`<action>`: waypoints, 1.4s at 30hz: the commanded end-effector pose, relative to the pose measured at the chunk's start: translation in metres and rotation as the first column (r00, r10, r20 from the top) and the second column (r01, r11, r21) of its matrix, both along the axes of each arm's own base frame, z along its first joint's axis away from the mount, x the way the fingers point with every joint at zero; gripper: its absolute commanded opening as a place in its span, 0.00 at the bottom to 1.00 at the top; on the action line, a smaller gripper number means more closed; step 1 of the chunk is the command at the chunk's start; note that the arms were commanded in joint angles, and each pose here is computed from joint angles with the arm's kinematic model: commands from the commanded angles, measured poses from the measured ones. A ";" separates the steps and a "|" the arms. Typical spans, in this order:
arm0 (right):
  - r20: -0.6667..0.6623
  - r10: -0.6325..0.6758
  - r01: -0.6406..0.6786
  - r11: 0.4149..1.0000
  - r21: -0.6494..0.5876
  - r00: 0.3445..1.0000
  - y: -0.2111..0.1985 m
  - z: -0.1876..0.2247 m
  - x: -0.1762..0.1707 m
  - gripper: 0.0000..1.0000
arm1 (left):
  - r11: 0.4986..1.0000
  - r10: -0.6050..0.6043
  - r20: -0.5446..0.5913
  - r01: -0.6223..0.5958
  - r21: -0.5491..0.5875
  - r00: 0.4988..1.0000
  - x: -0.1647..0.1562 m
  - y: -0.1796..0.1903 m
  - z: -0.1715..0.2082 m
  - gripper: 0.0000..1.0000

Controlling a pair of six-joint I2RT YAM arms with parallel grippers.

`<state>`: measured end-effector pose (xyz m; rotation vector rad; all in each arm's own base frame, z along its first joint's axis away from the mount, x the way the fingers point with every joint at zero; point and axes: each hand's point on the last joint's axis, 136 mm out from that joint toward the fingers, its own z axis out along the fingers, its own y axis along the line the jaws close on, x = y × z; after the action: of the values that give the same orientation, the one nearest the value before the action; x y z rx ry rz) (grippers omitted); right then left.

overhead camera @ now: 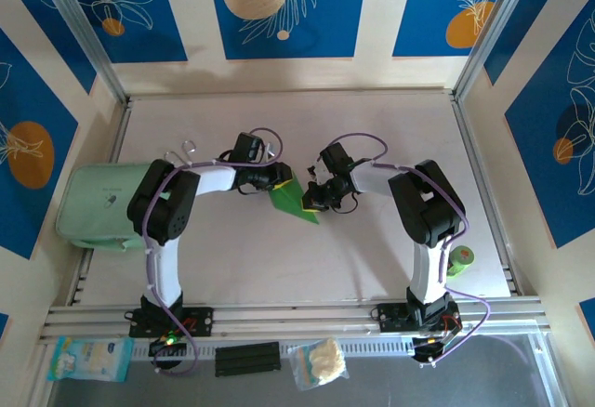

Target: Fold a paper plane with a square sheet of paper (pick it up from the middle)

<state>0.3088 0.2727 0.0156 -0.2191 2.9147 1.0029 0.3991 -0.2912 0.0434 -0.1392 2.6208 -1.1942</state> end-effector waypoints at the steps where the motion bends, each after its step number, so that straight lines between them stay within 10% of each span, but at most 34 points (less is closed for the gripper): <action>1: -0.119 -0.009 -0.006 0.992 -0.124 0.993 -0.026 -0.030 -0.027 0.05 | 0.999 -0.011 0.012 0.011 0.031 1.000 0.006 0.004 -0.011 0.31; 16: -0.130 -0.044 0.021 0.984 -0.175 0.991 -0.043 -0.033 -0.036 0.05 | 0.988 0.060 0.027 -0.063 0.138 0.998 0.019 0.048 -0.029 0.31; 24: -0.143 -0.054 0.028 0.984 -0.175 0.988 -0.042 -0.035 -0.035 0.04 | 0.990 0.066 0.116 -0.079 0.112 0.991 0.031 0.051 0.026 0.32; 42: -0.171 -0.078 0.043 0.980 -0.196 0.982 -0.044 -0.038 -0.037 0.01 | 0.999 -0.017 -0.026 0.018 0.040 1.000 -0.057 -0.022 0.009 0.13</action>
<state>0.3053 0.2637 0.0147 -0.1710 2.9385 0.9888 0.3407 -0.3064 0.0592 -0.0964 2.6660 -1.0981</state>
